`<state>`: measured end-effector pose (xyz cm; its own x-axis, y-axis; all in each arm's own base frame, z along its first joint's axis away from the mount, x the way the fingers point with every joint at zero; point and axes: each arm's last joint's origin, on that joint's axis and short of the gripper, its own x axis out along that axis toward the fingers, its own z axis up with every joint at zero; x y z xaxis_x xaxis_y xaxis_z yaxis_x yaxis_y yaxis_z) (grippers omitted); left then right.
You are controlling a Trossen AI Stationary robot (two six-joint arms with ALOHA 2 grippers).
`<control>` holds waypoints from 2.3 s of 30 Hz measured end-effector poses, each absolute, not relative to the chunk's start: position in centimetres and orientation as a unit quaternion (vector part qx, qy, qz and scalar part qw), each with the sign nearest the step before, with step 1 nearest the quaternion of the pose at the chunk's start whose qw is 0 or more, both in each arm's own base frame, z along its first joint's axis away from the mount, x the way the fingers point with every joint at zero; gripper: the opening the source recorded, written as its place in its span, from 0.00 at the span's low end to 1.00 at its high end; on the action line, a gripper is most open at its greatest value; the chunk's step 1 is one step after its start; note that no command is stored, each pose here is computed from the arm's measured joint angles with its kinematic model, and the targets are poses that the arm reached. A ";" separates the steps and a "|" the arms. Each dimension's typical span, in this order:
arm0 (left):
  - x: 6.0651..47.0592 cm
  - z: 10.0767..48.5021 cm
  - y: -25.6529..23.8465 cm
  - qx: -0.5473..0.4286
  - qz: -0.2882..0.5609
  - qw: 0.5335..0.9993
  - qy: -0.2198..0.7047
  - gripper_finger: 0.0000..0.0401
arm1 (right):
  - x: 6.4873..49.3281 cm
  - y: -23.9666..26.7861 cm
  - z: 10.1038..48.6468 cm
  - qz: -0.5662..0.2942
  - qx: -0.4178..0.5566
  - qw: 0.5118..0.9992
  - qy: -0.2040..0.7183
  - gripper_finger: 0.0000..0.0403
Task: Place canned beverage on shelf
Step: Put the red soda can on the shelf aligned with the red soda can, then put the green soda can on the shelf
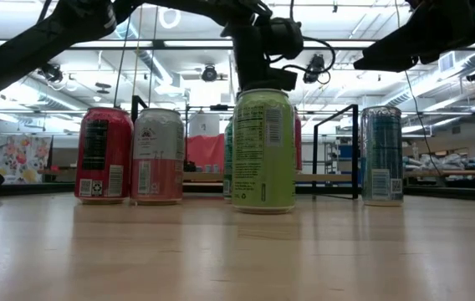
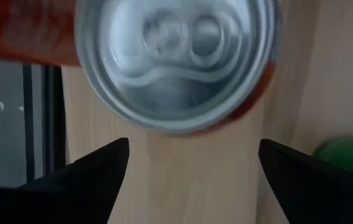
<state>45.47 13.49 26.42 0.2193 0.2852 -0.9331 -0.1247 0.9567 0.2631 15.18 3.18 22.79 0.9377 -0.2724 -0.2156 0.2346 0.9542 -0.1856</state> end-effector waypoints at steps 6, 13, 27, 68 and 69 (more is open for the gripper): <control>45.2 26.3 13.4 0.053 0.120 0.773 0.621 0.91 | 15.2 3.2 22.8 -0.129 -0.079 0.981 0.120 0.90; 45.8 26.4 12.9 0.056 0.112 0.787 0.604 0.80 | 15.2 3.2 22.8 -0.129 -0.078 0.981 0.120 0.90; 46.8 26.5 13.6 0.050 0.139 0.818 0.557 0.62 | 15.2 3.2 22.8 -0.128 -0.078 0.981 0.120 0.90; 47.3 27.9 13.0 -0.038 0.199 0.844 0.496 0.52 | 15.2 3.2 22.8 -0.128 -0.078 0.981 0.120 0.90; 47.1 28.2 12.9 -0.037 0.197 0.842 0.501 0.52 | 15.2 3.2 22.8 -0.129 -0.078 0.981 0.119 0.90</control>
<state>47.11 12.86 28.16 0.4198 0.2955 -0.8582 -0.3693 0.9193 0.1359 15.19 3.20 22.81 0.9385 -0.2708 -0.2143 0.2336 0.9548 -0.1837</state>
